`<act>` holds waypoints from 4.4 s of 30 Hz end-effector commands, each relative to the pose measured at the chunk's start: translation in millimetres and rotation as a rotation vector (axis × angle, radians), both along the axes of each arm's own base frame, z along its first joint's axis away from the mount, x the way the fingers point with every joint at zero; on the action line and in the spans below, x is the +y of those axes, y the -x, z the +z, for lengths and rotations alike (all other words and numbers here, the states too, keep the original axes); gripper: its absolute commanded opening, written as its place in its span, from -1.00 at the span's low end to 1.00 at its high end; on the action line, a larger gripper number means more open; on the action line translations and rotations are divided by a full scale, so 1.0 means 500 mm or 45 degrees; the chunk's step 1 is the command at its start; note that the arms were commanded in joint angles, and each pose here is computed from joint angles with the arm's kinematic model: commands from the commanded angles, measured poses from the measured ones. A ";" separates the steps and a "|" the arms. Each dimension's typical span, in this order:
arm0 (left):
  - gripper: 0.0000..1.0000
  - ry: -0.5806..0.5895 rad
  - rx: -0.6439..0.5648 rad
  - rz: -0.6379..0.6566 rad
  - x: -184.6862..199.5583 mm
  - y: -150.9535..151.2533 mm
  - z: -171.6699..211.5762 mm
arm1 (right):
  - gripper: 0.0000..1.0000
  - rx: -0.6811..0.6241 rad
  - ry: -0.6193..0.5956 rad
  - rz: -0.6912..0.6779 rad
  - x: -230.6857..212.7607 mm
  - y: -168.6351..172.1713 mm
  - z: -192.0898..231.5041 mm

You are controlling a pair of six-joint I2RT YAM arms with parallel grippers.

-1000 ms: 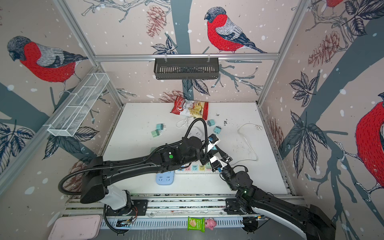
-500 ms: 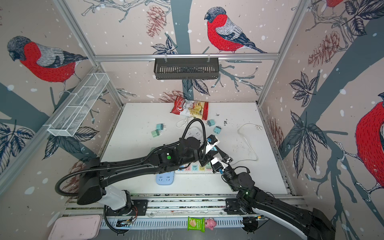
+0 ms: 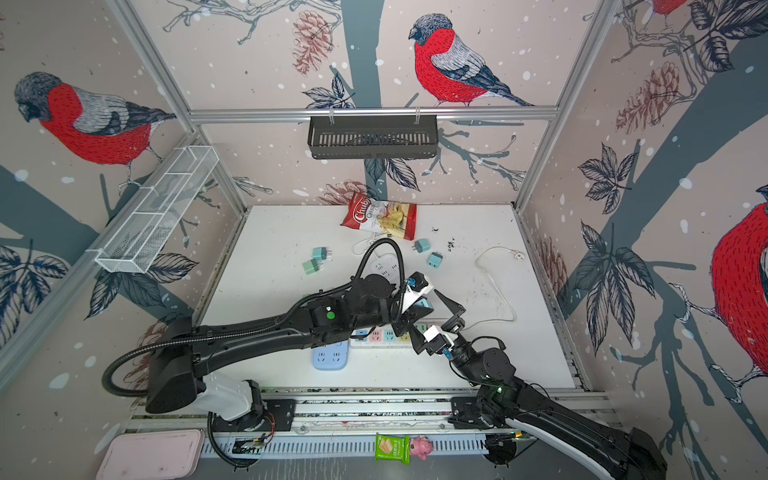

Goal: Insert the plug
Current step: 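Open the right gripper and withdraw it while the left gripper holds the adapter, then carry the teal adapter with the left gripper over the strip's pink socket, then lower the teal adapter into the strip socket with the left gripper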

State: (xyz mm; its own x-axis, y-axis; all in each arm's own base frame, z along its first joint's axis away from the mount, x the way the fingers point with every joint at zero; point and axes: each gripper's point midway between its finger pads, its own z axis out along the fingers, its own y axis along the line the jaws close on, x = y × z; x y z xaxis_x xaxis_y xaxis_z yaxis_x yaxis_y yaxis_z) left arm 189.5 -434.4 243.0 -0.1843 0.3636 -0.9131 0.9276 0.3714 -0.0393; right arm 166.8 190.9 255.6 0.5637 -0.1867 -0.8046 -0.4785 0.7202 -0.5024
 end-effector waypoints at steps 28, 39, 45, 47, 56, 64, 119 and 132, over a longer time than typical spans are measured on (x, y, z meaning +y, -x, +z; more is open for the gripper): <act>-1.00 -0.139 -0.324 0.028 0.186 0.011 0.118 | 1.00 0.549 -0.939 -0.511 -0.295 -0.165 -0.124; -1.00 -0.339 -0.549 -0.124 0.248 -0.079 -0.027 | 0.99 0.562 -0.972 -0.504 -0.303 -0.163 -0.133; -1.00 -0.368 -0.543 -0.204 0.266 -0.049 -0.092 | 0.99 0.564 -0.976 -0.509 -0.305 -0.164 -0.134; -1.00 -0.307 -0.506 -0.251 0.258 -0.030 -0.102 | 0.99 0.562 -0.976 -0.509 -0.305 -0.164 -0.133; -1.00 -0.377 -0.362 -0.299 0.243 -0.030 -0.154 | 0.99 0.572 -0.975 -0.507 -0.304 -0.165 -0.135; -1.00 -0.410 -0.265 -0.301 0.231 -0.036 -0.187 | 0.99 0.581 -0.967 -0.502 -0.302 -0.166 -0.137; -1.00 -0.529 -0.102 -0.676 0.061 0.027 -0.299 | 0.99 0.602 -0.953 -0.492 -0.296 -0.168 -0.138; -1.00 -0.570 -0.049 -0.640 0.057 0.016 -0.326 | 1.00 0.605 -0.950 -0.488 -0.295 -0.168 -0.139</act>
